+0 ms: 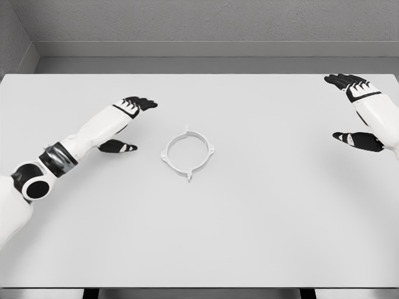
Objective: Assemble PVC drainage pipe clamps
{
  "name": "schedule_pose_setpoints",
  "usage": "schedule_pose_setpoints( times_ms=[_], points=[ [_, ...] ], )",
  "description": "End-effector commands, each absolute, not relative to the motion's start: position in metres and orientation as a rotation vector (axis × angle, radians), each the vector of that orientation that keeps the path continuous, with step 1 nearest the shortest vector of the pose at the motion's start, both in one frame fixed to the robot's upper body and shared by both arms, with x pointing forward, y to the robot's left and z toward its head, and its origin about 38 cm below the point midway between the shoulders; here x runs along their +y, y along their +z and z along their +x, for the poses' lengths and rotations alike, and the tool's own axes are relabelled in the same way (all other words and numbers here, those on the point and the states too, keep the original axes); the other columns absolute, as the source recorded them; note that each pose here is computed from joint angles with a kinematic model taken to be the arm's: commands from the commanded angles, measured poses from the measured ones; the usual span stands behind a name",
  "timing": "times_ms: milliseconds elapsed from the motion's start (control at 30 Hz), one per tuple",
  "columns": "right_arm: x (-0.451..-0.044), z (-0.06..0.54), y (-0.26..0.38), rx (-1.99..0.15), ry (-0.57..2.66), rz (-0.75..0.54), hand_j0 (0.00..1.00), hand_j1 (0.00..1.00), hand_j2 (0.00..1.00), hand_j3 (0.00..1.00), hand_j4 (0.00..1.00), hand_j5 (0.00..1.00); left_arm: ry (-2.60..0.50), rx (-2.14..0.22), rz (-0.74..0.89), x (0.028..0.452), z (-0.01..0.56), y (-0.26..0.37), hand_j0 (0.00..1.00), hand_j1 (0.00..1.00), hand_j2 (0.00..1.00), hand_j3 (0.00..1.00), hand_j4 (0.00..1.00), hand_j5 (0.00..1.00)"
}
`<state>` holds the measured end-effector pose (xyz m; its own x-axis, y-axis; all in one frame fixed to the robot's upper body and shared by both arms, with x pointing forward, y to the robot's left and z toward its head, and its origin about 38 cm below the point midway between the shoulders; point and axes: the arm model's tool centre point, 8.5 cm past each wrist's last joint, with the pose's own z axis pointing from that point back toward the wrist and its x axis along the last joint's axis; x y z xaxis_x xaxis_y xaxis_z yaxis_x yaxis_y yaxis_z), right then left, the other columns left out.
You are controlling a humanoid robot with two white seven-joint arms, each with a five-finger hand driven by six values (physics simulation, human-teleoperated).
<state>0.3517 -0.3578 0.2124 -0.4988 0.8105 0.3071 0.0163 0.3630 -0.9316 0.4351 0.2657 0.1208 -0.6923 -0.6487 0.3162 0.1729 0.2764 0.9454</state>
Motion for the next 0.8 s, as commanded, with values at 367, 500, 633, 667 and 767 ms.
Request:
schedule_pose_setpoints(
  times_ms=[367, 500, 633, 667, 767],
  points=[
    [-0.358, 0.352, 0.214, -1.813, 1.215, -0.723, 1.00, 1.00, 1.00, 1.00, 1.00, 1.00, -1.544, -1.901, 0.303, 0.218, 0.421, 0.110, 1.00, 1.00, 1.00, 1.00, 1.00, 1.00],
    [-0.358, 0.352, 0.213, -1.811, 1.215, -0.721, 1.00, 1.00, 1.00, 1.00, 1.00, 1.00, -1.565, -1.894, 0.275, 0.211, 0.418, 0.104, 1.00, 1.00, 1.00, 1.00, 1.00, 1.00],
    [-0.358, 0.352, 0.213, -1.812, 1.215, -0.722, 1.00, 1.00, 1.00, 1.00, 1.00, 1.00, -1.564, -1.904, 0.260, 0.203, 0.417, 0.103, 1.00, 1.00, 1.00, 1.00, 1.00, 1.00],
    [-0.358, 0.352, 0.213, -1.811, 1.215, -0.721, 1.00, 1.00, 1.00, 1.00, 1.00, 1.00, -1.567, -1.903, 0.259, 0.202, 0.417, 0.102, 1.00, 1.00, 1.00, 1.00, 1.00, 1.00],
    [-0.358, 0.352, 0.213, -1.812, 1.215, -0.722, 1.00, 1.00, 1.00, 1.00, 1.00, 1.00, -1.567, -1.903, 0.259, 0.202, 0.417, 0.102, 1.00, 1.00, 1.00, 1.00, 1.00, 1.00]
  ],
)
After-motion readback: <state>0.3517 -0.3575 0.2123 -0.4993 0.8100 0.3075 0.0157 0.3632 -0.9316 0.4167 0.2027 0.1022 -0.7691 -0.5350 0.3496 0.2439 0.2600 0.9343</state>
